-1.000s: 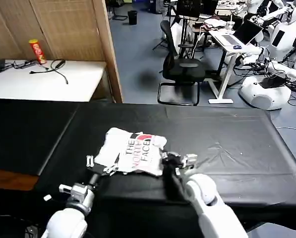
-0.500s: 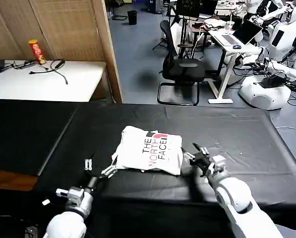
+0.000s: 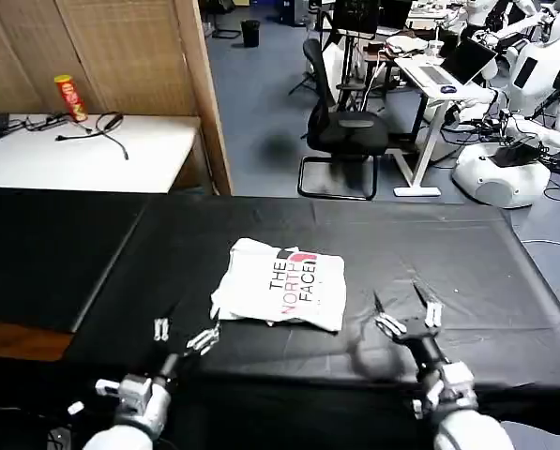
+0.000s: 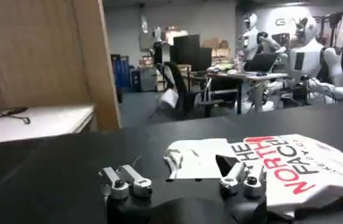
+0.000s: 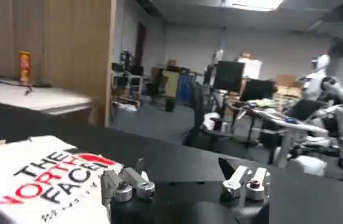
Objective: Fold and organize the clothes.
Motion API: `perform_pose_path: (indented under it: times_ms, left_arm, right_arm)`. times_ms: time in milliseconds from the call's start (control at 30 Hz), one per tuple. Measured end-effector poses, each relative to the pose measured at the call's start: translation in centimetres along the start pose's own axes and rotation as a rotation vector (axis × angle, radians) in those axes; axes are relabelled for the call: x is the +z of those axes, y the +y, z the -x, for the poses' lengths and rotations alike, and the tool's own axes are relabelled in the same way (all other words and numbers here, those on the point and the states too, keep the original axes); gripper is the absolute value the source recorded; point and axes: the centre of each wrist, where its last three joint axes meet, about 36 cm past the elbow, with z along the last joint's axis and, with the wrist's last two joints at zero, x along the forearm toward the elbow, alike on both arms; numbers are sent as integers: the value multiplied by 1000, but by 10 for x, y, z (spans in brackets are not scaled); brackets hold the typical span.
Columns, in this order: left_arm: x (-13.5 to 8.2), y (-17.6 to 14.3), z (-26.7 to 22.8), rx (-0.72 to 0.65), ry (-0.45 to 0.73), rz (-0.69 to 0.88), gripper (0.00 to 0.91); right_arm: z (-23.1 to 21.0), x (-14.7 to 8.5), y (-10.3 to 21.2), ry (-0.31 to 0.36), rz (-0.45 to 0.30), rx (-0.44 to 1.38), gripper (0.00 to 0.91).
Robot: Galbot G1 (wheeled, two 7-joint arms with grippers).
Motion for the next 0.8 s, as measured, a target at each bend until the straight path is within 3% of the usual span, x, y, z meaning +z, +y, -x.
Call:
perform_pose_path:
  times_ms: [233,567,800]
  left_arm:
    - [1,-7,-42,-56,124,-66,878]
    - [-10,3,-63,-78,214,-97,878]
    - [-14,9,-65,-81,228,-97,878]
  right_arm:
    - [-53,-8,5,80,13,101,878]
    - [-105,-29,24,289,85,132,878]
    - [-113,-34,27,311,93,126,878]
